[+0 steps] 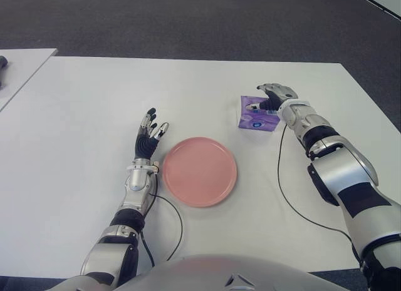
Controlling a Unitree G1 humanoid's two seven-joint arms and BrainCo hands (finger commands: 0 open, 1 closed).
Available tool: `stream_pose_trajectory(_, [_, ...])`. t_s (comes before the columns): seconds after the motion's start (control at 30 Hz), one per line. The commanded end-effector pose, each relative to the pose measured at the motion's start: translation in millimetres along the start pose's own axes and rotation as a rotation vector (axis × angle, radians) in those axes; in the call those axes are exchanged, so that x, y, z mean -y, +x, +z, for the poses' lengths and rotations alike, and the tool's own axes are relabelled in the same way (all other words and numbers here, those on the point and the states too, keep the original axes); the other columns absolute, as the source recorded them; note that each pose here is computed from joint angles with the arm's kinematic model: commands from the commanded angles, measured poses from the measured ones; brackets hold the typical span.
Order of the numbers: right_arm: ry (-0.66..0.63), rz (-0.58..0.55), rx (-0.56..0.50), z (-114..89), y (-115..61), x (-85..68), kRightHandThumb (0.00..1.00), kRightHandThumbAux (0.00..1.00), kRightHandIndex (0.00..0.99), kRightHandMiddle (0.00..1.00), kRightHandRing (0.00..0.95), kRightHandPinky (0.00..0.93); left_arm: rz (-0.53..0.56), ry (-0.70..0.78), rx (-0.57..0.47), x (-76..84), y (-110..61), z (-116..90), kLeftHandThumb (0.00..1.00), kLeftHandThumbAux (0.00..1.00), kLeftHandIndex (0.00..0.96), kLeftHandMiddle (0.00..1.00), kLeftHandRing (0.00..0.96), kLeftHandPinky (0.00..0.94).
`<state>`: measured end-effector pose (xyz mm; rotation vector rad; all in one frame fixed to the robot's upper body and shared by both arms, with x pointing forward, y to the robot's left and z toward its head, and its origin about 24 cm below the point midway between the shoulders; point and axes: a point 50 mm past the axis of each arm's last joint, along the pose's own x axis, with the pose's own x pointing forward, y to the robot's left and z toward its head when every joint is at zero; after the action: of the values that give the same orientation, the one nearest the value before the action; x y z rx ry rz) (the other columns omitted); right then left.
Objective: Put the tissue paper into the plate.
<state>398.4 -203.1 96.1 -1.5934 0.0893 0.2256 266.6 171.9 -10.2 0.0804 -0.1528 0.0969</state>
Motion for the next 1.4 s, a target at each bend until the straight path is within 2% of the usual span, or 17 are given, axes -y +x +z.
stream_pose_trajectory(0.03, [-0.012, 0.061, 0.004, 4, -2.3, -17.6, 0.391, 0.227, 0.0, 0.0, 0.0, 0.0, 0.004, 0.007, -0.039, -4.1, -8.8, -9, 0.0, 0.456, 0.0, 0.0, 0.0, 0.0])
stream_pose_trajectory(0.43, [-0.057, 0.099, 0.039, 11, -3.8, -30.2, 0.417, 0.211, 0.0, 0.0, 0.0, 0.0, 0.007, 0.005, -0.03, -4.6, -9.9, -8, 0.0, 0.46, 0.0, 0.0, 0.0, 0.0])
stream_pose_trajectory(0.97, [-0.147, 0.156, 0.078, 15, -6.4, -41.3, 0.404, 0.212, 0.0, 0.0, 0.0, 0.0, 0.008, 0.007, -0.031, -2.7, -9.9, -8, 0.0, 0.461, 0.0, 0.0, 0.0, 0.0])
stream_pose_trajectory(1.4, [-0.228, 0.208, 0.11, 17, -8.4, -49.3, 0.422, 0.242, 0.0, 0.0, 0.0, 0.0, 0.005, 0.0, -0.035, -0.7, -10.2, -7, 0.0, 0.438, 0.0, 0.0, 0.0, 0.0])
